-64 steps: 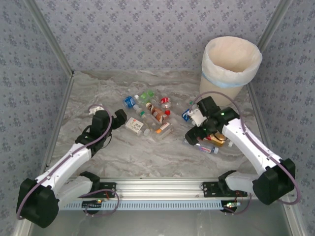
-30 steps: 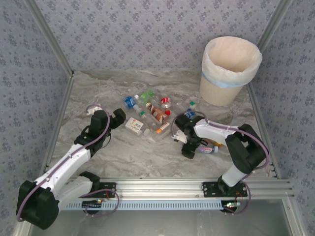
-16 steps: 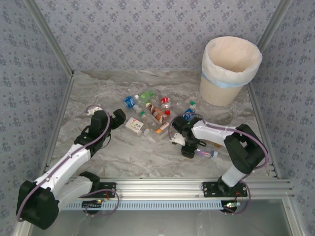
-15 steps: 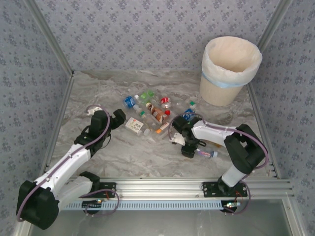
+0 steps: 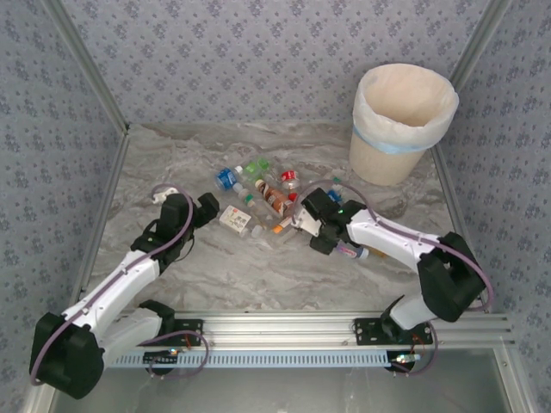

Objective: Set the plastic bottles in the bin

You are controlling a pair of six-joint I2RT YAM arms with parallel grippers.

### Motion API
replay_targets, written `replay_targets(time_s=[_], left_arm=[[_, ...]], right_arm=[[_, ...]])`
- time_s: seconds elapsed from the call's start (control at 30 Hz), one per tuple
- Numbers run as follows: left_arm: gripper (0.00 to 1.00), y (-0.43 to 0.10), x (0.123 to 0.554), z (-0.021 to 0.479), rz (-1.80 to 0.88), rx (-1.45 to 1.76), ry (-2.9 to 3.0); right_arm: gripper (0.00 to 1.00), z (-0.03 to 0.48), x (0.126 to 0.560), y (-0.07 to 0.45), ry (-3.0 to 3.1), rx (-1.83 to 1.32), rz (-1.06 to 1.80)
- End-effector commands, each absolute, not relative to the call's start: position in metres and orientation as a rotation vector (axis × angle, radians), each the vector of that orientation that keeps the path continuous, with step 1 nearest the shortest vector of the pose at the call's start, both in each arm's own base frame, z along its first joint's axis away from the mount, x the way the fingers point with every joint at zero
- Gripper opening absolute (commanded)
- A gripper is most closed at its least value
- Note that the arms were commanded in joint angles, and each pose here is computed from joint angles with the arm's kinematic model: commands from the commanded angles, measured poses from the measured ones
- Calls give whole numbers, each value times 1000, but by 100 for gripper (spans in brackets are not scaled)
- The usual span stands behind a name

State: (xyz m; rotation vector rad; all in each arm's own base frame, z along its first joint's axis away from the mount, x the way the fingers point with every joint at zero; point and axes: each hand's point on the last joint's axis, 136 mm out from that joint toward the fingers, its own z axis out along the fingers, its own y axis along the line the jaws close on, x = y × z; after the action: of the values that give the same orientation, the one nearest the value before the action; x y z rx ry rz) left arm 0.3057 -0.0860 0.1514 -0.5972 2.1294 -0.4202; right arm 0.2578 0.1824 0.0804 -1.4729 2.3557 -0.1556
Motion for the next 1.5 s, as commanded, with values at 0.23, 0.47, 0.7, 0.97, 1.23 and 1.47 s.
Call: replay_targets(time_s=[0.23, 0.47, 0.7, 0.97, 1.23, 1.47], left_arm=[[99, -94, 321, 165, -512, -574, 2168], [100, -90, 324, 166, -534, -600, 2154], [99, -84, 320, 163, -516, -623, 2131], [100, -77, 314, 164, -512, -642, 2083], [99, -72, 309, 163, -507, -657, 2060], [99, -75, 310, 167, -532, -632, 2047]], right_arm=[[49, 170, 287, 207, 2188, -1043, 246], [48, 245, 320, 190, 2041, -634, 554], [48, 327, 360, 162, 1824, -339, 610], [48, 412, 406, 139, 1674, -198, 543], [48, 475, 454, 98, 1543, -48, 417], [47, 506, 492, 35, 1399, 153, 333]])
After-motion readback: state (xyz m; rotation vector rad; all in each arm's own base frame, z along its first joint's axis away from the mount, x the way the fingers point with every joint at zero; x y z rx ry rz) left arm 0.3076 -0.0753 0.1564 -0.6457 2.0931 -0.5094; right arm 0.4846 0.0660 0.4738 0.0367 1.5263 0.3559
